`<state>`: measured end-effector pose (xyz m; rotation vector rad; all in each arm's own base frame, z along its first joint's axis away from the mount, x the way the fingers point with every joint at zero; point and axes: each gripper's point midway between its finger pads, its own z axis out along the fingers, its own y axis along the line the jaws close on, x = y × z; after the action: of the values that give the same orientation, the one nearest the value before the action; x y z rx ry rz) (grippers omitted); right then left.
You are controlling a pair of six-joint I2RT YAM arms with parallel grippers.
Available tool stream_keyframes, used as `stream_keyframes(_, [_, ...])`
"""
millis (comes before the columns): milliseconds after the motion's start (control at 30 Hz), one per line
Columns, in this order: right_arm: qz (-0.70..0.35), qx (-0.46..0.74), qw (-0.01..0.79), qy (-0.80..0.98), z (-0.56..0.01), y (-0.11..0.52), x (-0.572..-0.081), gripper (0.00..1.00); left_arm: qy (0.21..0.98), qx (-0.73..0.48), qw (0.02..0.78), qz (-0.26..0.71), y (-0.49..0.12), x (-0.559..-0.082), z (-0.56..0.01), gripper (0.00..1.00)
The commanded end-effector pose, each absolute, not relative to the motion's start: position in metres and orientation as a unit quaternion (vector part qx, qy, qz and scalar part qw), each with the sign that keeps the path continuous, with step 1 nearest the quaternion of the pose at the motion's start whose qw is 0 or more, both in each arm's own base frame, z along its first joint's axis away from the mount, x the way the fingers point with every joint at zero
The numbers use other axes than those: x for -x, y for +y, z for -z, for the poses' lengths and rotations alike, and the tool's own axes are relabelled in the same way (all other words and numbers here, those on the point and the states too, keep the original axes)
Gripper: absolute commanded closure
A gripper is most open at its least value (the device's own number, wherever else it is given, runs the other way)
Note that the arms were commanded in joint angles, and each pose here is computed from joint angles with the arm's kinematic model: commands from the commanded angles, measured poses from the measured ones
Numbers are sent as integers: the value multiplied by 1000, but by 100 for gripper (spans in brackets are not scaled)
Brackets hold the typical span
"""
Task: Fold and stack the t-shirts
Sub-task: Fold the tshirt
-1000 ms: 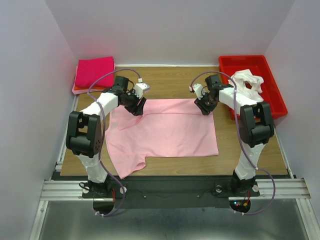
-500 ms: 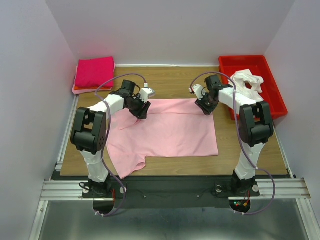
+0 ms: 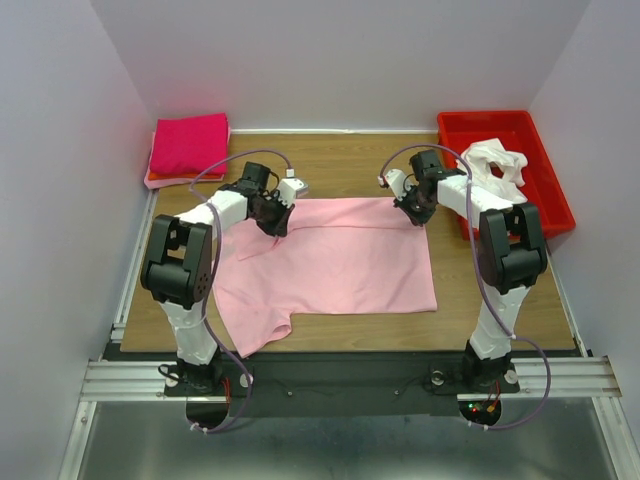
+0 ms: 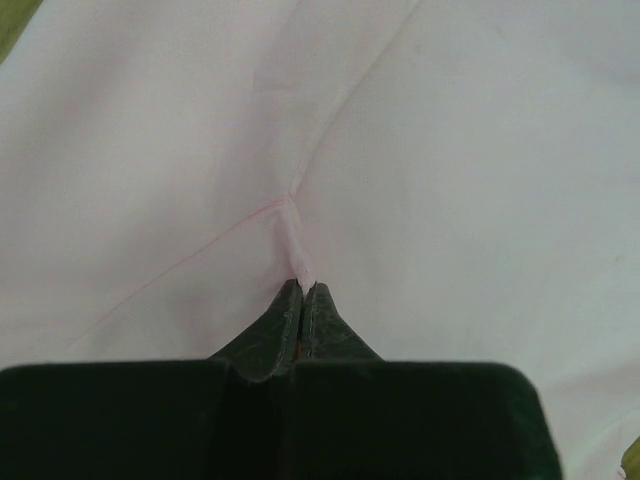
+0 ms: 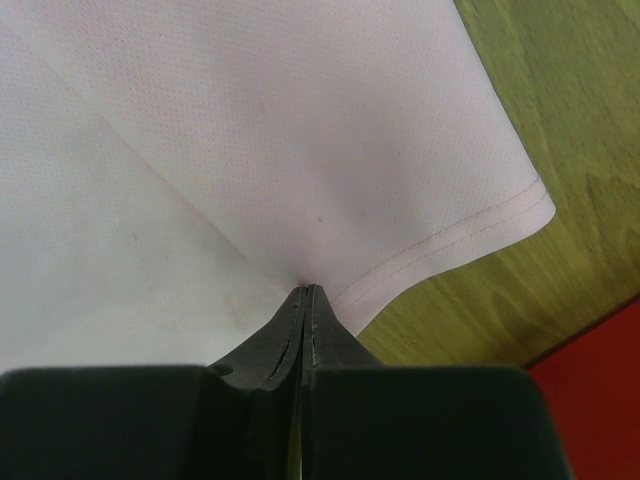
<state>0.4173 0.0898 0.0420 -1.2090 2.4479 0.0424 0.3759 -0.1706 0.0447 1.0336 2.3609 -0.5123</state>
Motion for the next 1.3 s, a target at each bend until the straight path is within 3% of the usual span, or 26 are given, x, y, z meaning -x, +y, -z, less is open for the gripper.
stream_keyframes(0, [-1,435,229,871,-58,87,-428,99,850,-402,278,196,-174,-366,-78,100])
stream_keyframes(267, [-2,431,235,871,-64,78,-425,99,854,-406,262,190,-168,-357,-66,97])
stream_keyframes(500, [-14,442,226,868,-62,80,-410,99,863,-395,255,186,-169,-363,-52,67])
stream_keyframes(567, [-20,441,220,870,-58,80,-408,91,862,-395,256,189,-169,-362,-53,60])
stream_keyframes(633, [-26,443,220,869,-59,83,-408,68,861,-392,262,194,-166,-364,-61,51])
stream_keyframes(667, [-30,439,225,869,-62,84,-409,56,857,-390,271,201,-165,-365,-72,51])
stream_keyframes(767, [-46,424,248,870,-78,92,-419,52,858,-370,294,203,-149,-375,-92,50])
stream_keyframes(967, [-79,377,287,877,-100,111,-450,53,883,-289,320,187,-96,-408,-93,50])
stream_keyframes(1267, [-95,314,273,904,-69,121,-486,62,914,-171,330,162,-34,-445,-75,58])
